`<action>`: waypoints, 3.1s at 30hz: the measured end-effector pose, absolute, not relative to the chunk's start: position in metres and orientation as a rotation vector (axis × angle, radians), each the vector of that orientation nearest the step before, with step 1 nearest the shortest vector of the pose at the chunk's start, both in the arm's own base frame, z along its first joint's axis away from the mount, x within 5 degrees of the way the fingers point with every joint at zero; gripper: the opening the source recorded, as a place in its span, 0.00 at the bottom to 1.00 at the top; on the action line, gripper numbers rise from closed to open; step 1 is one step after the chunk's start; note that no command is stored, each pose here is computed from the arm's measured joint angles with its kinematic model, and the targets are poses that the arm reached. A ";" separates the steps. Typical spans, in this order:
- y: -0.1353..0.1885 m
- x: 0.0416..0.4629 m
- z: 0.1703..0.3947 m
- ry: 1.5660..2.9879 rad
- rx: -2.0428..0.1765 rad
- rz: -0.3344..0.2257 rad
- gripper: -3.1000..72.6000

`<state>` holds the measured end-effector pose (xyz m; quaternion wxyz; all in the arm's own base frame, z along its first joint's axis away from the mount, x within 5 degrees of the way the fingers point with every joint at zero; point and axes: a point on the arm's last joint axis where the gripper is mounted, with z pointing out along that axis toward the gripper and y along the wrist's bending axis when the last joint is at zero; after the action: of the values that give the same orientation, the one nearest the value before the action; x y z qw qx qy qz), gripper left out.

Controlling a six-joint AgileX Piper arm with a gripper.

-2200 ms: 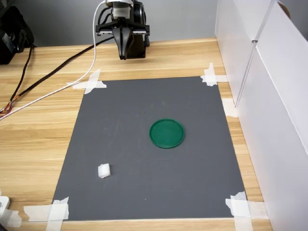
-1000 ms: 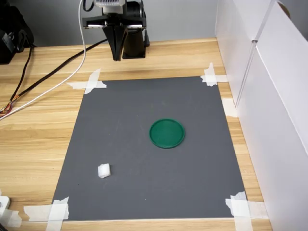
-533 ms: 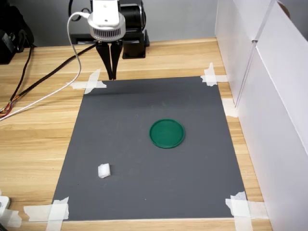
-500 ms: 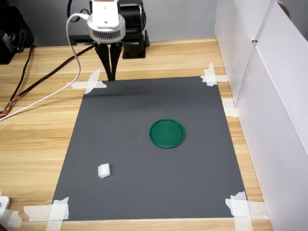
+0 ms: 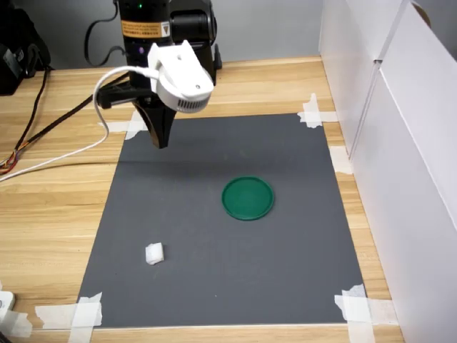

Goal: Grasp a white terminal and put it in the green lid.

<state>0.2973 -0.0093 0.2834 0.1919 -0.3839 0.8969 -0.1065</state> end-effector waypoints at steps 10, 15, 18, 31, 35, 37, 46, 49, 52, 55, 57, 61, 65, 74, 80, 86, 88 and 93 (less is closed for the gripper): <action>-0.052 0.331 0.284 2.548 -1.133 -0.341 0.35; -0.053 0.346 0.300 2.540 -0.967 -0.319 0.67; -0.051 0.351 0.306 2.532 -0.879 -0.271 0.81; -0.045 0.360 0.309 2.566 -0.770 -0.120 0.93; -0.046 0.370 0.300 2.623 -0.735 -0.078 0.93; -0.047 0.376 0.297 2.647 -0.705 -0.060 0.93; -0.046 0.401 0.283 2.703 -0.730 -0.121 0.93; -0.036 0.409 0.272 2.727 -0.776 -0.165 0.93; -0.026 0.414 0.260 2.751 -0.788 -0.142 0.93; -0.025 0.418 0.250 2.768 -0.782 -0.125 0.93; -0.025 0.420 0.246 2.768 -0.782 -0.132 0.93; -0.026 0.427 0.246 2.746 -0.774 -0.142 0.93; -0.026 0.433 0.244 2.740 -0.773 -0.145 0.93; -0.025 0.439 0.221 2.793 -0.786 -0.106 0.93; -0.025 0.442 0.211 2.812 -0.799 -0.091 0.93; -0.025 0.444 0.200 2.828 -0.806 -0.083 0.93; -0.025 0.445 0.197 2.833 -0.808 -0.080 0.93; -0.026 0.447 0.189 2.843 -0.815 -0.078 0.93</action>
<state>0.4467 -0.0257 0.1891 0.0913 -0.2743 0.9569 -0.0261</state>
